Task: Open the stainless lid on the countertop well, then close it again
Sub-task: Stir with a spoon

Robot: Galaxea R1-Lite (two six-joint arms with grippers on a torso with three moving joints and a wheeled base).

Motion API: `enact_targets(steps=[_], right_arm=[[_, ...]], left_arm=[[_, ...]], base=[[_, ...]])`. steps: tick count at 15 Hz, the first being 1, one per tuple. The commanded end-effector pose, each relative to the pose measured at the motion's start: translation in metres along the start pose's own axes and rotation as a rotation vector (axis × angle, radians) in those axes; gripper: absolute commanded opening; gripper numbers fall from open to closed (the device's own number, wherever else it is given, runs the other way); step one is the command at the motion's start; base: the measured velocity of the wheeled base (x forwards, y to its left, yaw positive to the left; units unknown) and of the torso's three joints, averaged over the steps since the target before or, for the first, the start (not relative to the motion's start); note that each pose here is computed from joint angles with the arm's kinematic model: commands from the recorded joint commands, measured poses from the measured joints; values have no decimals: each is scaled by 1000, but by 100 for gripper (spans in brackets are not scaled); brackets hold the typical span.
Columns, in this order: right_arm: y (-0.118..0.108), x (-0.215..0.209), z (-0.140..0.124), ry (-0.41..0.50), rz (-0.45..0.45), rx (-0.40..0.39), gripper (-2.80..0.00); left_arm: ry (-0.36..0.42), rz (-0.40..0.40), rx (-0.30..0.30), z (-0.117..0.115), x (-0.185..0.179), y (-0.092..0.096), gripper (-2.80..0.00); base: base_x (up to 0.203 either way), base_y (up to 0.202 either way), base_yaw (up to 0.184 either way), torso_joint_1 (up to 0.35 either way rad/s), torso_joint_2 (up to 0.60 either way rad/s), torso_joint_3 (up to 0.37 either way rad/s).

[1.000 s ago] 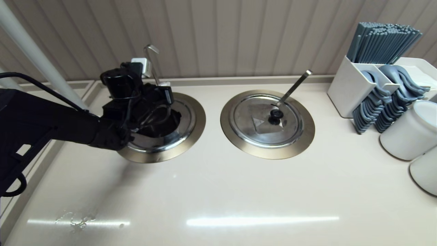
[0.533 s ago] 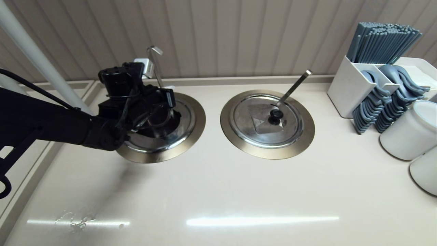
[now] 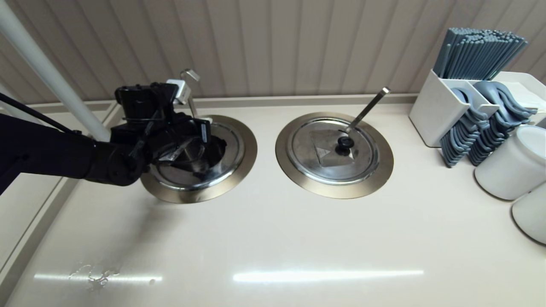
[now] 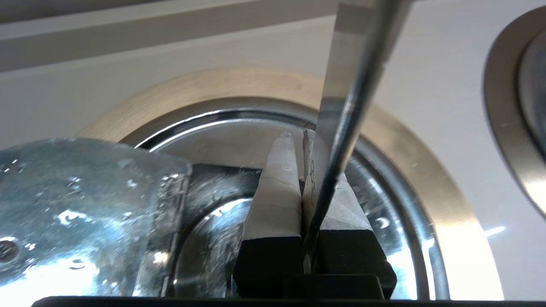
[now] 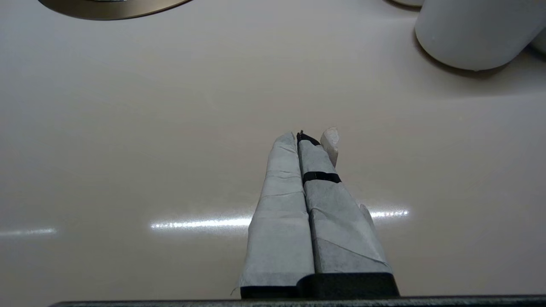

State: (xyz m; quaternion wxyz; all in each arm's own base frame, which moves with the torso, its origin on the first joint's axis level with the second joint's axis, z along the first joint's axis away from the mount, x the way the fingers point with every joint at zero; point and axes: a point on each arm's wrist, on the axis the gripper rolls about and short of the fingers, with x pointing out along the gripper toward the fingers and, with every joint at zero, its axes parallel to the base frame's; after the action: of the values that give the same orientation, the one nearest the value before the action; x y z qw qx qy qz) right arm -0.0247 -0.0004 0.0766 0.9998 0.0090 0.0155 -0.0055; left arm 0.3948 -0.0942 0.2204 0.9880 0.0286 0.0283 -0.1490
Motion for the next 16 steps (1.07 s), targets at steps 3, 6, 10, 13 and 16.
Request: enact_targets(steps=[3, 6, 10, 13, 16], right_arm=[[0, 0, 0, 0, 0, 0, -280], [0, 0, 0, 0, 0, 0, -280], [0, 0, 0, 0, 0, 0, -280], [0, 0, 0, 0, 0, 0, -280], [0, 0, 0, 0, 1, 0, -280]], left_arm=[[17, 41, 64, 1, -3, 17, -280], [24, 49, 72, -3, 0, 18, -280], [24, 47, 67, -9, 12, 18, -280], [21, 42, 43, -10, 13, 15, -280], [-84, 40, 32, -9, 22, 4, -280]], base=[[0, 0, 0, 0, 0, 0], [0, 0, 0, 0, 0, 0], [0, 0, 0, 0, 0, 0], [0, 0, 0, 0, 0, 0], [0, 0, 0, 0, 0, 0]])
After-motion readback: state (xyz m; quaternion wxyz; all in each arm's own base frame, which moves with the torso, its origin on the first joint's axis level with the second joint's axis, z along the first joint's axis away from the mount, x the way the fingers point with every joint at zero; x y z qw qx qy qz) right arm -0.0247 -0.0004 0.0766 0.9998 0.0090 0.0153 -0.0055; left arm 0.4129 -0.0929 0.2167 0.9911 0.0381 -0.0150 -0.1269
